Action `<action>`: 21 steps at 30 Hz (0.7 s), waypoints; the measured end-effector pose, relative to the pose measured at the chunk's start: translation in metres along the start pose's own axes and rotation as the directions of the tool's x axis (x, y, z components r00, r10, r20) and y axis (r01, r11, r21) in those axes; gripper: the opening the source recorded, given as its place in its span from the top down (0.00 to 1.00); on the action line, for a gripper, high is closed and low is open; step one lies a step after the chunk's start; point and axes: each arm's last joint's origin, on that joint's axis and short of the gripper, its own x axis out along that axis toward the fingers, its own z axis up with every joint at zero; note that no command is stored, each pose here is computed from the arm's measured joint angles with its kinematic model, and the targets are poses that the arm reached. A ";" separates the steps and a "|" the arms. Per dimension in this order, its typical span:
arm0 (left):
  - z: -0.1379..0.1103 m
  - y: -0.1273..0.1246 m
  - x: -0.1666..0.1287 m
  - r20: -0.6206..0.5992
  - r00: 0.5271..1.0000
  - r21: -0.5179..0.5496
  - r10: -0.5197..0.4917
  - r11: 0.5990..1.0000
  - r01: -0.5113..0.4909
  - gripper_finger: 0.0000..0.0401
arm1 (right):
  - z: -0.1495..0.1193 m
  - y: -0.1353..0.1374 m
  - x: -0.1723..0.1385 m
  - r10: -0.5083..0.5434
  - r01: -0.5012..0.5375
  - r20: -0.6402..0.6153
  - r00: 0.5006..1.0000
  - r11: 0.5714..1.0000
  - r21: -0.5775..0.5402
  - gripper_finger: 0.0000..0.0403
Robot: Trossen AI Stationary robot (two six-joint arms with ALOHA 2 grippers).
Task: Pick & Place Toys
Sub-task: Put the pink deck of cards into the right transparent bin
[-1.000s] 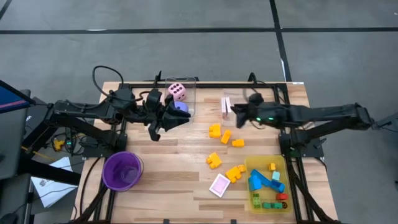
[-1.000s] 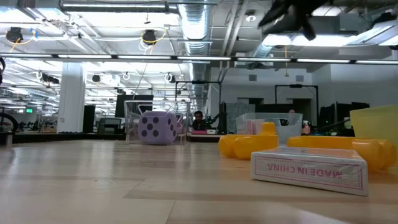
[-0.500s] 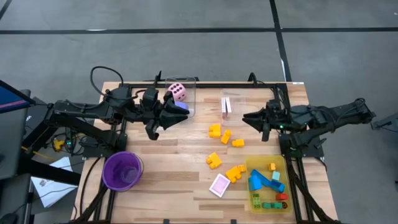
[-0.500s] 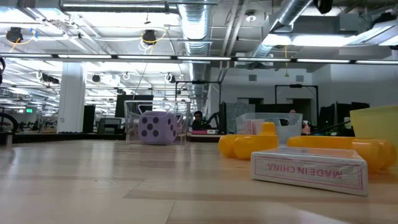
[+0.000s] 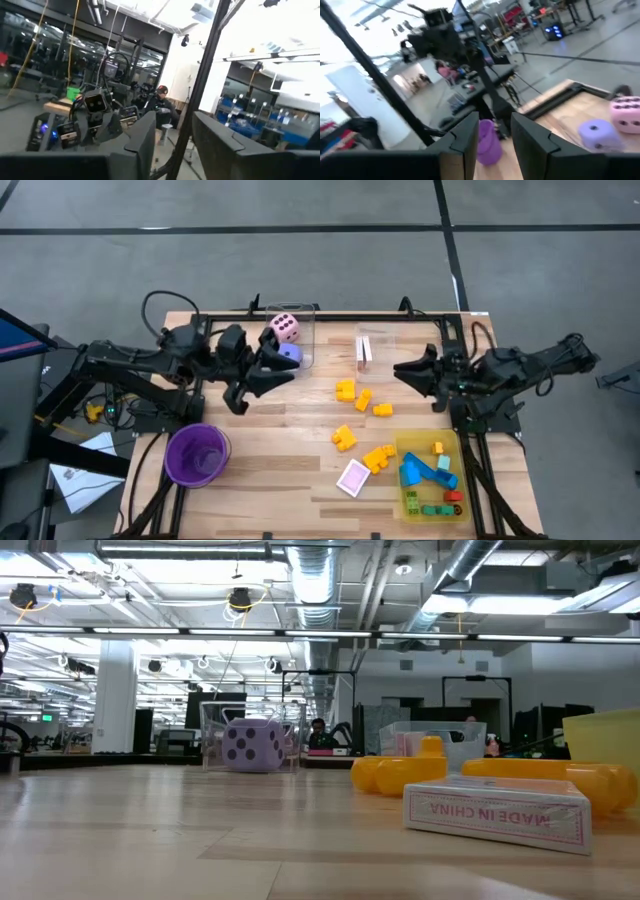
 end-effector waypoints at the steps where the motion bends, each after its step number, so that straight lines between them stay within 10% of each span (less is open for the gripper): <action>1: -0.001 -0.001 0.000 0.002 1.000 0.019 0.009 1.000 -0.009 0.66 | 0.001 0.001 -0.002 0.013 -0.014 0.007 1.000 1.000 0.009 0.73; 21: -0.001 -0.006 -0.001 0.073 0.977 0.170 0.202 0.962 -0.212 0.28 | 0.012 0.027 -0.019 0.223 -0.228 0.108 0.969 0.973 0.042 0.73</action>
